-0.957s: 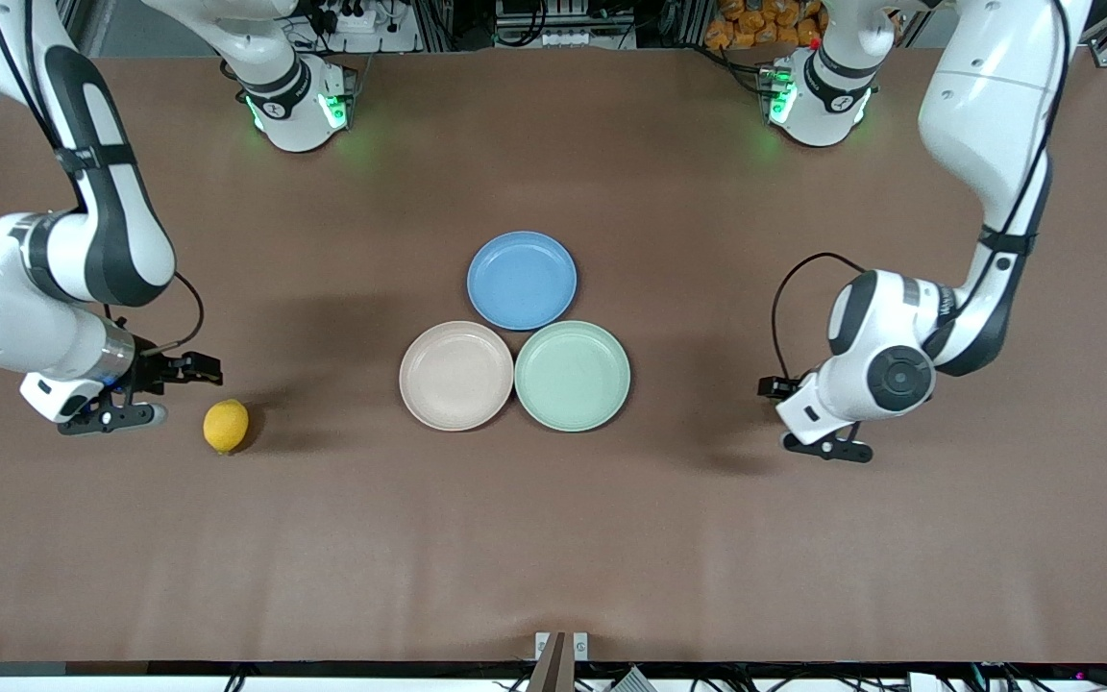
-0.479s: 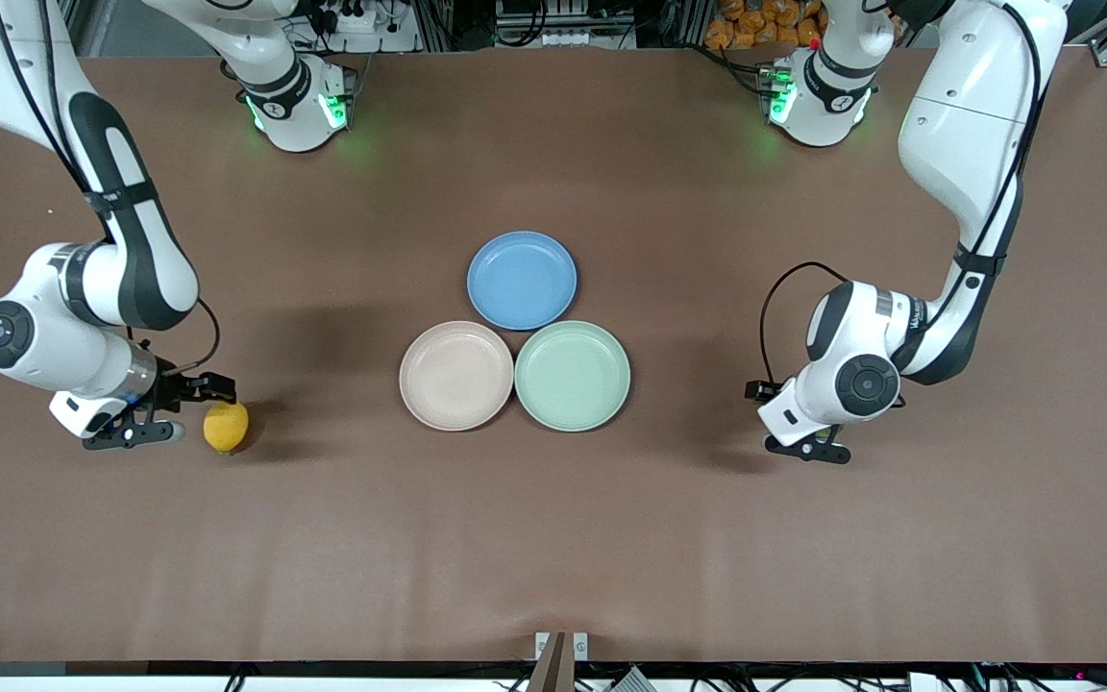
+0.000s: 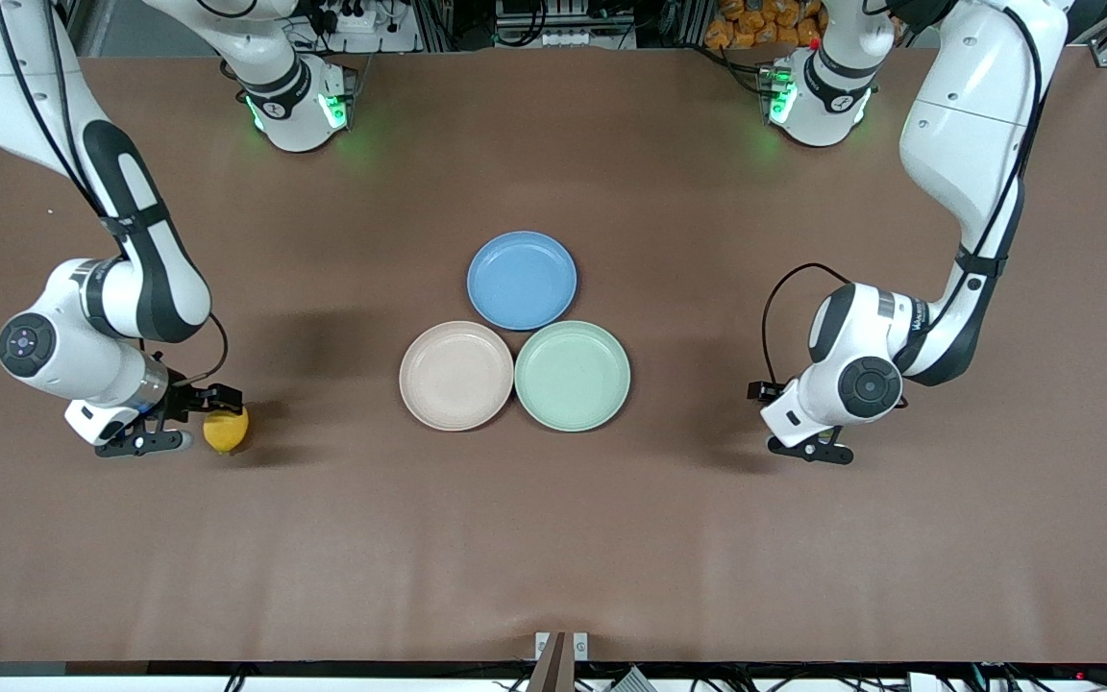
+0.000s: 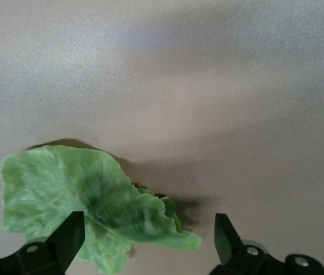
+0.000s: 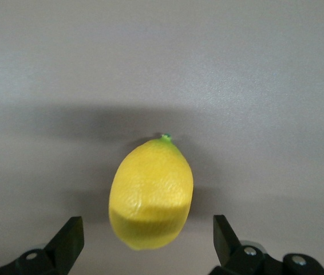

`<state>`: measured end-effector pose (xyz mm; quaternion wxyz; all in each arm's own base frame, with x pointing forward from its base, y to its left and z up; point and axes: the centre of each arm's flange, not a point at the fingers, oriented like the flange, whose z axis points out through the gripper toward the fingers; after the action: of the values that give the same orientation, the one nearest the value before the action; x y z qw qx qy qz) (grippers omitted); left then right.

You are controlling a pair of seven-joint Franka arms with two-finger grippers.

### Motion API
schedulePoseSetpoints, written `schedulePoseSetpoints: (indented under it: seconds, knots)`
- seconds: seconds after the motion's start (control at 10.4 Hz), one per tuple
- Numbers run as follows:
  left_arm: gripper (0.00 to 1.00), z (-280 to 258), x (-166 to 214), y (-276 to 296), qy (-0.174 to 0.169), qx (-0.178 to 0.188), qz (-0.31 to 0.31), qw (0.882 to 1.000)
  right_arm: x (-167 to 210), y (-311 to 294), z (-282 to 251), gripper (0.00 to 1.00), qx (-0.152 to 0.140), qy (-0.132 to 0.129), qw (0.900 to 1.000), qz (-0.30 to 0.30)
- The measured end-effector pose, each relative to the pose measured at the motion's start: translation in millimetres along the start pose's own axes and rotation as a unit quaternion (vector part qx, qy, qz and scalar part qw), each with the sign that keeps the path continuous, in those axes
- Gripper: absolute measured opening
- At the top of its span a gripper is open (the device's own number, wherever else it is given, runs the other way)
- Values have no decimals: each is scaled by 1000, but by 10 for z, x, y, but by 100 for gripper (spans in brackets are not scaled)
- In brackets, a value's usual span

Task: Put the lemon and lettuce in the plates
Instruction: 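Close the right gripper on the yellow lemon and lift the lettuce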

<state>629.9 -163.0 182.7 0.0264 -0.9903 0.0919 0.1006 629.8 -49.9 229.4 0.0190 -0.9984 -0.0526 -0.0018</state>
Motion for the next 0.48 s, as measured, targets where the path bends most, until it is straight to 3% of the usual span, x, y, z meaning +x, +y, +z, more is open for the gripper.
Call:
schedulePoseSetpoints:
  seconds: [0.29, 0.38, 0.48]
  knots:
    - [92, 39, -1, -19, -3, 0, -1, 1000, 4, 33, 194, 100, -2, 6, 1000, 3]
    - [83, 59, -1, -29, -5, 0, -2, 1000, 4, 36, 250, 100, -2, 7, 1000, 3]
    - [69, 78, -1, -34, -6, 0, -2, 1000, 2, 38, 295, 100, -2, 7, 1000, 3]
